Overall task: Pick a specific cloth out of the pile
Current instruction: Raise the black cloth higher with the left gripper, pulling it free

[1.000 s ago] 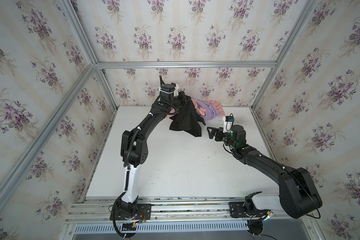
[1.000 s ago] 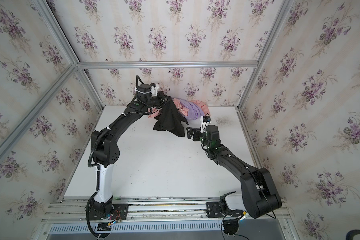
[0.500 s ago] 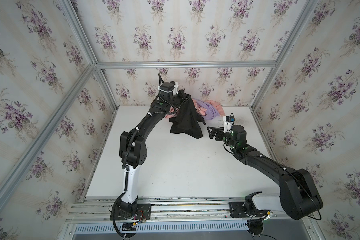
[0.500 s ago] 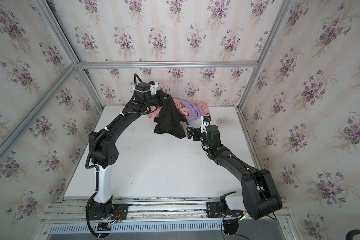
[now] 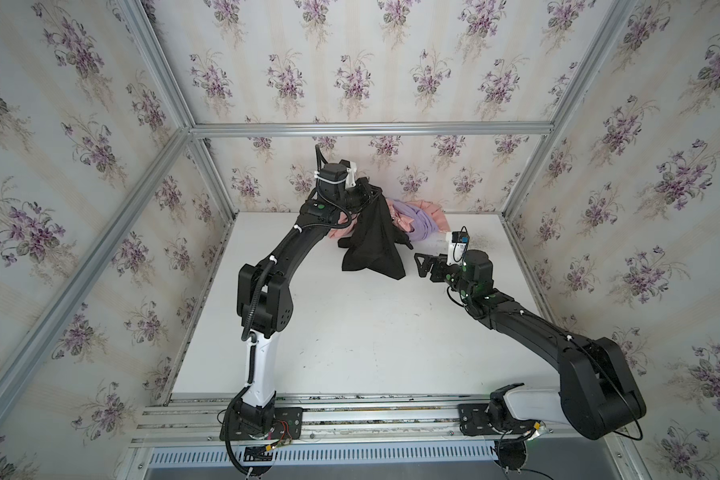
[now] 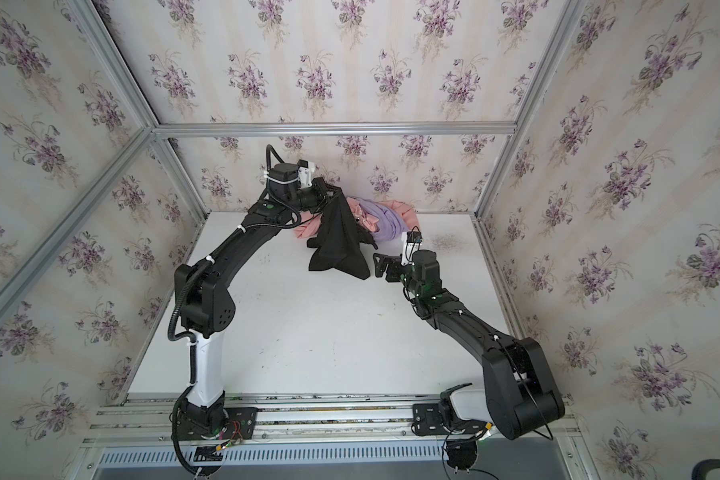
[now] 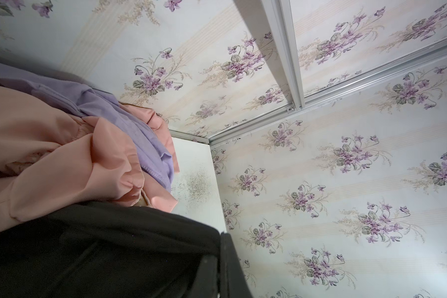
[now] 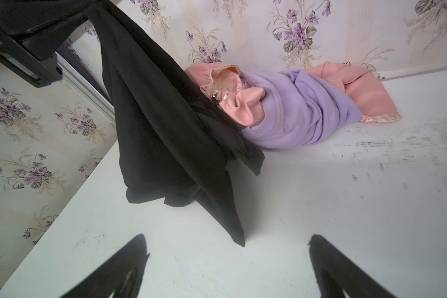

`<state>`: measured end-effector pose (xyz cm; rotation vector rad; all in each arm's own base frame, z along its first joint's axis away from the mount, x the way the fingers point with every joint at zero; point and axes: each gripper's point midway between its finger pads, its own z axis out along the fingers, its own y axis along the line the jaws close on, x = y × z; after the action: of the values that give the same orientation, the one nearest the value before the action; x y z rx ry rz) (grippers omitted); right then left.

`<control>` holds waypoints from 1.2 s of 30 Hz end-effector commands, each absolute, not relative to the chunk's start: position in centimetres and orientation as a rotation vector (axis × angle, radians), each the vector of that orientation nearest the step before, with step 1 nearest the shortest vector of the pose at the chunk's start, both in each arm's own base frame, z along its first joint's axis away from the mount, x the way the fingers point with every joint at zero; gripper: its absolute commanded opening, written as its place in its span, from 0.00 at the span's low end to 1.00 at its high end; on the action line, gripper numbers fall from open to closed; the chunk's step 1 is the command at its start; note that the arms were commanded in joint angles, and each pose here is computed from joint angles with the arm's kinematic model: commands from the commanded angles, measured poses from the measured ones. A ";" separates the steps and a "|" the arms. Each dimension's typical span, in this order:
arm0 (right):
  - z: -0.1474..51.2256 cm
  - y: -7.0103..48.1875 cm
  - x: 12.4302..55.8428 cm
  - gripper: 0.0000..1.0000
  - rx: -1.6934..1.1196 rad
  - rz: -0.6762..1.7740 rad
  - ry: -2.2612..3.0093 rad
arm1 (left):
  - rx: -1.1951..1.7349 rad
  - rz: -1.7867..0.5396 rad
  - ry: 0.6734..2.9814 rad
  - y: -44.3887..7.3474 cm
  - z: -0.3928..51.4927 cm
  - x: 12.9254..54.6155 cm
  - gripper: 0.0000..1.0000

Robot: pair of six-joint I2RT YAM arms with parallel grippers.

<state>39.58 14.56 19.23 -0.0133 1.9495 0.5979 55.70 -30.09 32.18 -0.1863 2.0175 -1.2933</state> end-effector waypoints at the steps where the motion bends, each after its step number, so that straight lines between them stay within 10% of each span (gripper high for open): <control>1: 20.3 14.7 39.7 1.00 -0.024 0.606 1.912 | -0.119 -1.314 1.917 -30.2 35.3 55.4 0.00; 36: 20.7 14.6 39.5 1.00 -0.020 0.614 1.902 | -0.098 -1.327 1.879 -30.1 37.5 54.3 0.00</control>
<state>39.43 14.53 19.89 -0.0150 1.9331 0.6023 54.54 -30.12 34.74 -0.1571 1.9761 -1.3063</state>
